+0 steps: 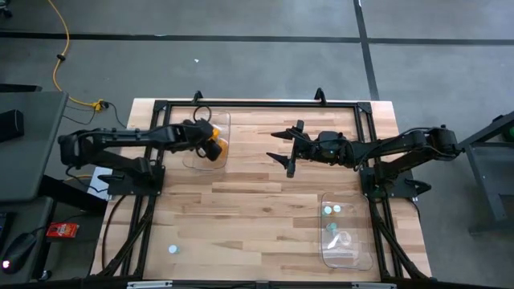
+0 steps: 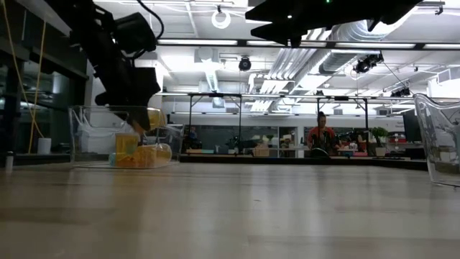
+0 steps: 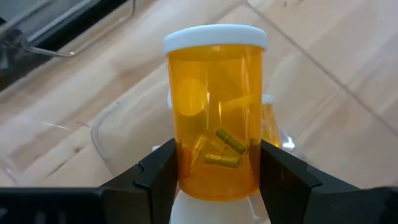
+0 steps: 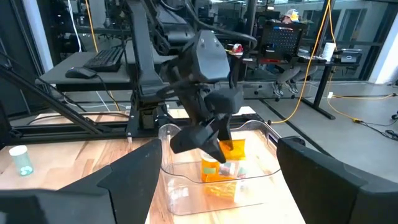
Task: Pick and place medicine bottles into bin by pill shape (circle, oval)
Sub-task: Put the orange capsule bottle into the left transparent bin, then put the blue tablet bottle into the right transparent bin
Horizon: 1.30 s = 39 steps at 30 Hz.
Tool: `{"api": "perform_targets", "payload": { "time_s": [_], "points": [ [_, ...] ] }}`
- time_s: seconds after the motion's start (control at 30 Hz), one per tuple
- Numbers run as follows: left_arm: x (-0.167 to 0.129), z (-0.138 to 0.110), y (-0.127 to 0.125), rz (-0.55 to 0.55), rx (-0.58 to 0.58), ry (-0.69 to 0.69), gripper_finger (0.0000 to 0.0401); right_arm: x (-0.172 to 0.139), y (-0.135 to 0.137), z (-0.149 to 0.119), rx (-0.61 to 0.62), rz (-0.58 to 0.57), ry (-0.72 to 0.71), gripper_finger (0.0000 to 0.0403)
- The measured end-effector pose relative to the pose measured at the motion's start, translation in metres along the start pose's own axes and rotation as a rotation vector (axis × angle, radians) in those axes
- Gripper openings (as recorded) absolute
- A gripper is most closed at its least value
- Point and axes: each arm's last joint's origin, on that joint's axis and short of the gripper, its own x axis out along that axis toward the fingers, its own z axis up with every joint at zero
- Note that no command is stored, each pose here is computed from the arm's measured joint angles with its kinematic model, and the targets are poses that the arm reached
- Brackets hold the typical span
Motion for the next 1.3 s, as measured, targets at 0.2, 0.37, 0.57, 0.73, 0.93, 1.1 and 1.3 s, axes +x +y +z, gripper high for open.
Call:
{"api": "perform_targets", "payload": {
  "time_s": [0.2,0.37,0.57,0.73,0.93,1.1,1.3],
  "points": [
    [0.004,-0.001,-0.001,0.015,0.048,0.015,0.0185,0.0,0.0,0.0,0.0,0.0,0.0,0.0312],
    [0.002,0.0,0.0,0.012,0.098,0.004,0.0213,0.0,0.0,0.0,0.0,0.0,0.0,0.0312],
    [-0.005,0.006,0.0,0.017,0.168,0.031,0.0249,0.0,0.0,0.0,0.0,0.0,0.0,0.0312],
    [-0.026,0.023,0.0,-0.006,0.166,0.065,0.0258,0.0,0.0,0.0,-0.001,0.0,0.0,0.0312],
    [-0.07,0.03,-0.014,-0.186,0.097,-0.152,0.0248,0.0,0.0,-0.001,-0.01,0.001,0.011,0.0312],
    [-0.103,0.01,-0.028,-0.364,0.068,-0.45,0.0238,0.0,0.0,-0.002,-0.01,0.001,0.015,0.0312],
    [-0.114,-0.029,-0.037,-0.575,-0.018,-0.783,0.0234,0.0,0.001,-0.001,0.008,0.004,0.015,0.0312]
  ]
}}
